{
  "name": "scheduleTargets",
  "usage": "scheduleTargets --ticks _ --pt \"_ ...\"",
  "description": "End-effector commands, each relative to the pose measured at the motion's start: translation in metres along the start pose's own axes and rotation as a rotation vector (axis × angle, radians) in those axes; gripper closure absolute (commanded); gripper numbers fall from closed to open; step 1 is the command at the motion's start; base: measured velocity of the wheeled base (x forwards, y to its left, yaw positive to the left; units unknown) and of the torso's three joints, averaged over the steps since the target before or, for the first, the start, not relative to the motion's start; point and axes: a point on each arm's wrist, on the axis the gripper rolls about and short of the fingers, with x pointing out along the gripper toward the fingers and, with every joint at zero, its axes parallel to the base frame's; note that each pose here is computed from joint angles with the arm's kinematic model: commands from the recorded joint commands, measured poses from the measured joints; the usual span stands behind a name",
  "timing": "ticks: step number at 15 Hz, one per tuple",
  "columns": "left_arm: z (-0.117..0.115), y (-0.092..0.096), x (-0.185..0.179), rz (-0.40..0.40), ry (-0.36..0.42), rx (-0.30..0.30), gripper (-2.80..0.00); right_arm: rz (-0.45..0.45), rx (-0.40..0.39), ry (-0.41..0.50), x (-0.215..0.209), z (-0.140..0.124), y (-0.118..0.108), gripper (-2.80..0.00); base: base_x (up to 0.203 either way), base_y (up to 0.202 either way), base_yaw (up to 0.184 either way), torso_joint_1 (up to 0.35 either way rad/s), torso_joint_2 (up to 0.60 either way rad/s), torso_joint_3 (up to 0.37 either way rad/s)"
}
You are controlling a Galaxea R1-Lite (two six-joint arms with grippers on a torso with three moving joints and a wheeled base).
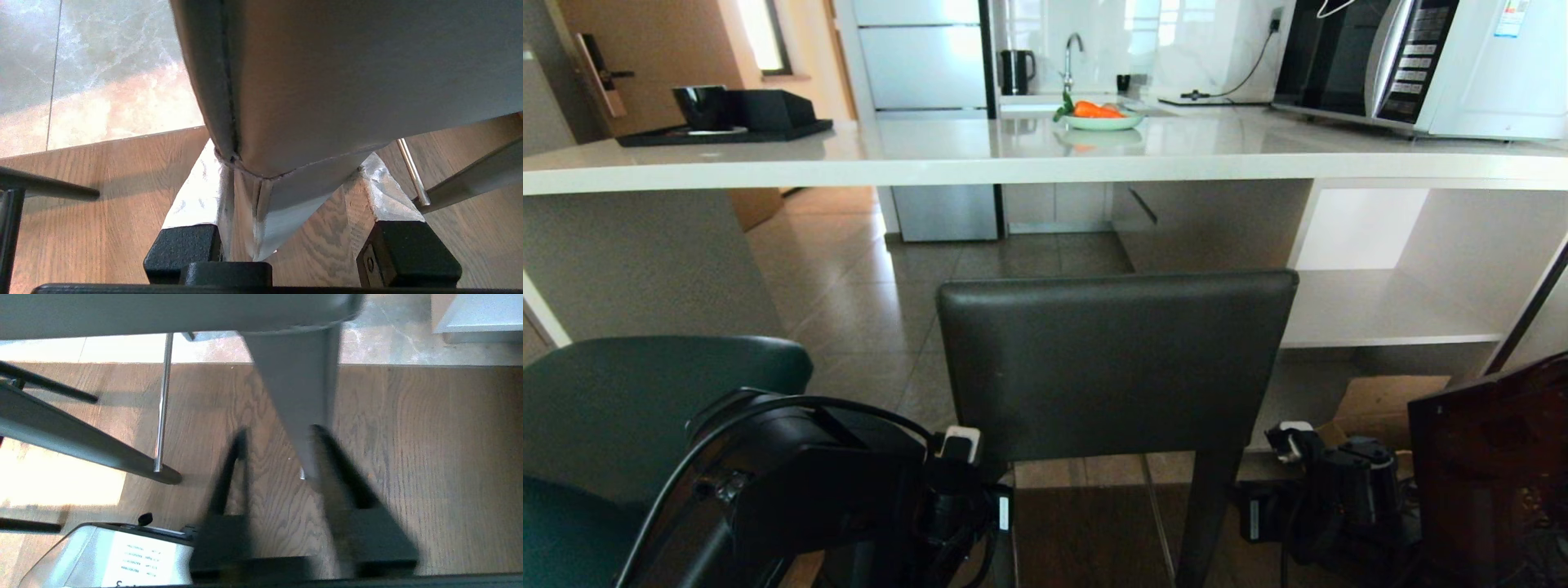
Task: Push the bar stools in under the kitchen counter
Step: Pull the gray chair out from under the dining table
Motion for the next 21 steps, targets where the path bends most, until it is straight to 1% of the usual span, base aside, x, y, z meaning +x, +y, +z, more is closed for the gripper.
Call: scheduleTargets --ticks 1,2,5,11,13,14,21 --pt "0.0 -0.001 0.001 -0.001 -0.01 -0.005 0.0 0.007 -0.004 -0.003 0.002 -0.001 0.002 -2.8 0.0 0.0 0.0 0.0 0.0 0.0" --pt "0.001 -0.001 0.002 -0.004 -0.013 -0.004 0.0 0.011 -0.007 -0.003 0.003 -0.001 0.004 -2.8 0.0 0.0 0.0 0.0 0.0 0.0" --pt "0.0 -0.002 0.002 -0.007 -0.012 -0.001 0.0 -0.034 -0.007 -0.043 0.023 0.002 0.003 -2.8 0.0 0.0 0.0 0.0 0.0 0.0" --pt "0.0 -0.001 0.002 -0.004 -0.011 -0.003 0.0 -0.051 -0.009 -0.052 0.055 -0.006 0.002 -2.8 0.0 0.0 0.0 0.0 0.0 0.0" --pt "0.0 -0.001 0.002 -0.001 -0.013 -0.005 0.0 -0.078 -0.008 -0.079 0.067 -0.004 0.002 -2.8 0.0 0.0 0.0 0.0 0.0 0.0" --pt "0.0 -0.001 0.002 -0.002 -0.013 -0.004 0.0 -0.097 -0.007 -0.09 0.071 -0.004 0.001 0.0 0.0 0.0 0.0 0.0 0.0 0.0" --pt "0.0 -0.001 0.003 -0.001 -0.012 -0.006 0.0 -0.094 -0.01 -0.093 0.071 -0.003 0.003 0.0 0.0 0.0 0.0 0.0 0.0 0.0"
